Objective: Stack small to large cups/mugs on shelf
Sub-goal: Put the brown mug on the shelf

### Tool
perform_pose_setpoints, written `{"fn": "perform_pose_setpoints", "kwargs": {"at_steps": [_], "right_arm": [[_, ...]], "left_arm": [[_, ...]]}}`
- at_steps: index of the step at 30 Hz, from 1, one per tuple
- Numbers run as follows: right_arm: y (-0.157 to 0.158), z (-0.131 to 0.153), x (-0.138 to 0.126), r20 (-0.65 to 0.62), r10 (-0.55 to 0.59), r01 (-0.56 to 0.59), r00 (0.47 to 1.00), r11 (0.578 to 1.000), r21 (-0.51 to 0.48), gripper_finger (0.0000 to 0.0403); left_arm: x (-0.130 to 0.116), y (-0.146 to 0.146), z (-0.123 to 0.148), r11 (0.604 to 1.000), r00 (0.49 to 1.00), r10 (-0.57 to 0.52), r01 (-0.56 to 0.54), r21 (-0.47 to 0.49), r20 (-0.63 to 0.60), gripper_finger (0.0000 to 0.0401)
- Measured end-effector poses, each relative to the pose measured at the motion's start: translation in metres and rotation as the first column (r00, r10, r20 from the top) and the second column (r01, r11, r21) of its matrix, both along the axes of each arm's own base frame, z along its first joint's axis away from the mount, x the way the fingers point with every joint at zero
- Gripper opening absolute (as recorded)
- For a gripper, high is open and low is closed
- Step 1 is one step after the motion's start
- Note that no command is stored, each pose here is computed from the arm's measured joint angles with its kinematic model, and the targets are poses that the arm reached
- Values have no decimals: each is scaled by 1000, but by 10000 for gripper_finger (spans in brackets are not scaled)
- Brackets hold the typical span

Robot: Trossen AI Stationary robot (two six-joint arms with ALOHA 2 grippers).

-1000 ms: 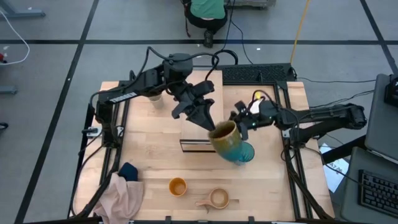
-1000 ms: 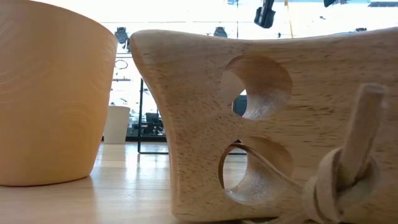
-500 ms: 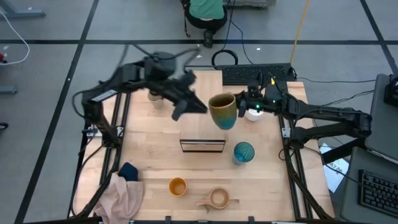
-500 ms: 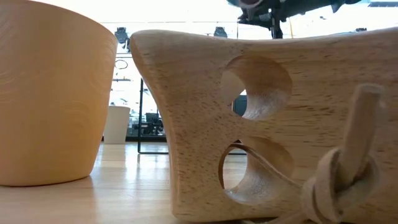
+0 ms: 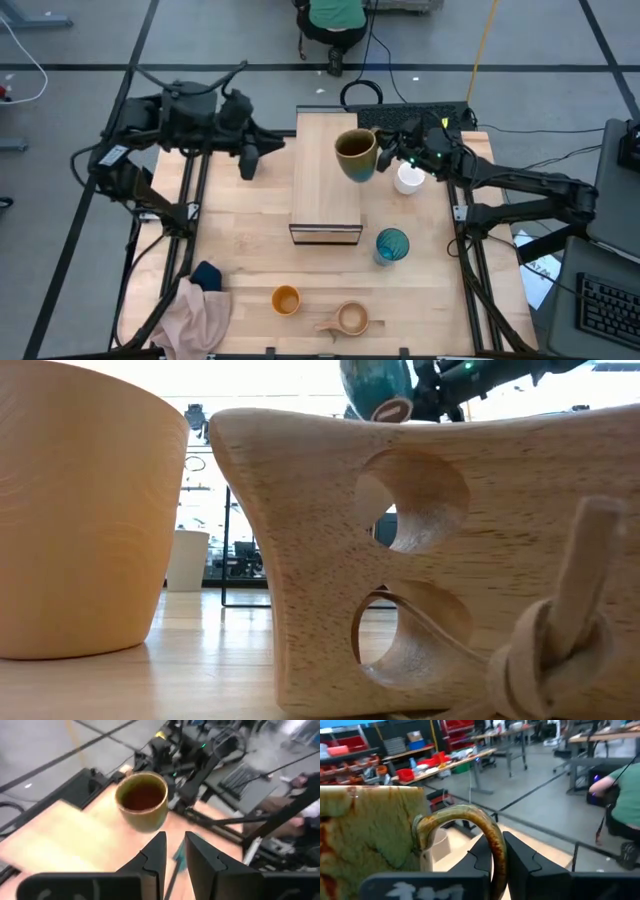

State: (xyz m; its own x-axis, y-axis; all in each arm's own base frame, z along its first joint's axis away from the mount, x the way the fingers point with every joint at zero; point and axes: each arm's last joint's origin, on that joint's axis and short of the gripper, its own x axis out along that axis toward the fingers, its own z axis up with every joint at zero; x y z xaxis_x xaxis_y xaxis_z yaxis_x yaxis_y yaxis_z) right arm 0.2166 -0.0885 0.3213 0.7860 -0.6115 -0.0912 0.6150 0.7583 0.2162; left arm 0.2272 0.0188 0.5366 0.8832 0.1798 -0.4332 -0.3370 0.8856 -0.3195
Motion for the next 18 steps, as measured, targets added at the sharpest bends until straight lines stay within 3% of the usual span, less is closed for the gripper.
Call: {"fn": "perform_pose_setpoints", "kwargs": {"at_steps": [9,14,18], "right_arm": [[-23,-5,11,-16,-147,144,989,981,-129,17],[-42,-13,11,-36,-226,219,973,965,-146,17],[-55,-22,8,30,-268,269,963,952,-148,17]], "left_arm": [[-4,-11,-2,999,999,31,-30,41,-35,69],[-4,-14,-2,999,999,17,-16,38,-31,69],[-4,-16,-2,999,1000,12,-11,38,-29,69]]}}
